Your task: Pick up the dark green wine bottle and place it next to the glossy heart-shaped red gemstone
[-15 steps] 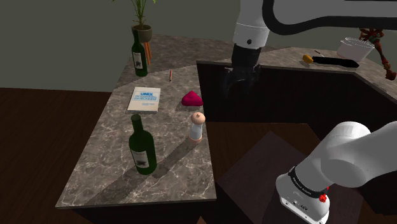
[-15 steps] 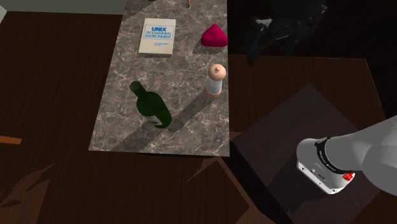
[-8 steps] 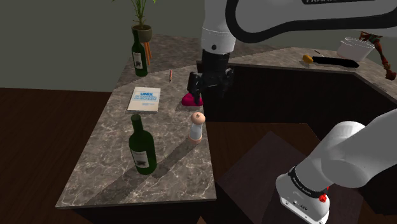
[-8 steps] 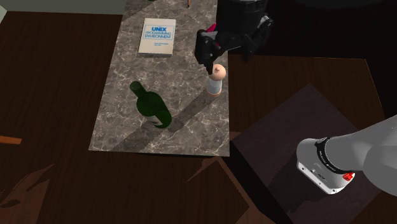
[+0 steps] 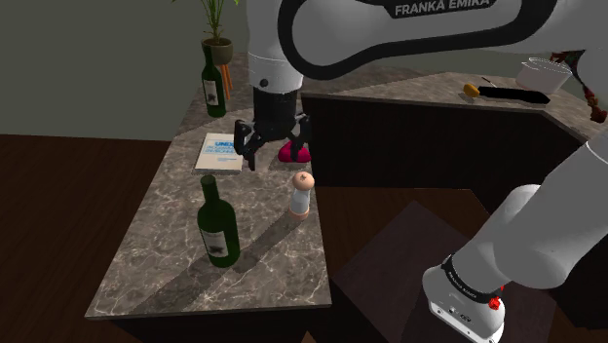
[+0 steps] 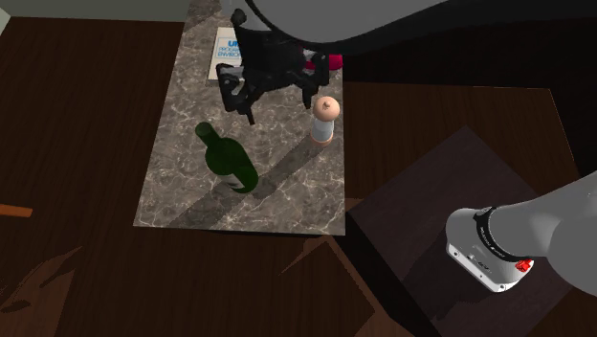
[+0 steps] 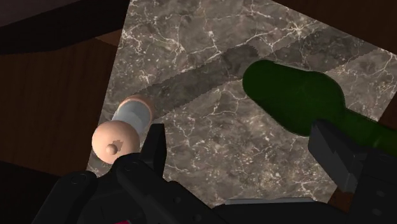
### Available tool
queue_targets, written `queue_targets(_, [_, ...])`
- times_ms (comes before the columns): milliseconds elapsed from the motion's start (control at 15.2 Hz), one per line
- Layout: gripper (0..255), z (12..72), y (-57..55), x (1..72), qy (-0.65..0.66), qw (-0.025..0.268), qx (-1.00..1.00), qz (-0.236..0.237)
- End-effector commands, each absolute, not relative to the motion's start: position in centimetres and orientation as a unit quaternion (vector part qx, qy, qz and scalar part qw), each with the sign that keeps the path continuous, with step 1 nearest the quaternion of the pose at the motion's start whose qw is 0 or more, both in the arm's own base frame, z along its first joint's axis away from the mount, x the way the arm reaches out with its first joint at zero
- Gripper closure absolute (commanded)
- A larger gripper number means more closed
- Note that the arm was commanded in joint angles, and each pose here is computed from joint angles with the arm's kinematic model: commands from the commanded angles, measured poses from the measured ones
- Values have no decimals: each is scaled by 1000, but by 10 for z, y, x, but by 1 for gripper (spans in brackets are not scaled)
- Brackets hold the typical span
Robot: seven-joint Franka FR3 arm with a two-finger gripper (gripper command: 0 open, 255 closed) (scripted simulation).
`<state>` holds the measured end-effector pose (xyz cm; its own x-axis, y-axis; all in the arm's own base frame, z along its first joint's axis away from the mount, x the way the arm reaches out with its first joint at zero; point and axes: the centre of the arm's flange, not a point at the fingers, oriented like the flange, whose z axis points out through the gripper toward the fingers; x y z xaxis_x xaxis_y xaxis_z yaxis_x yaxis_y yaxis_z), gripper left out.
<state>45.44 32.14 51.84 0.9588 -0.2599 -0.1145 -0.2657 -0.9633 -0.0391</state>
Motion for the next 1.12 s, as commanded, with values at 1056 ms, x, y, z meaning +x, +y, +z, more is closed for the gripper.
queue_targets(1056, [0,461,439,513,144,30,-988,49])
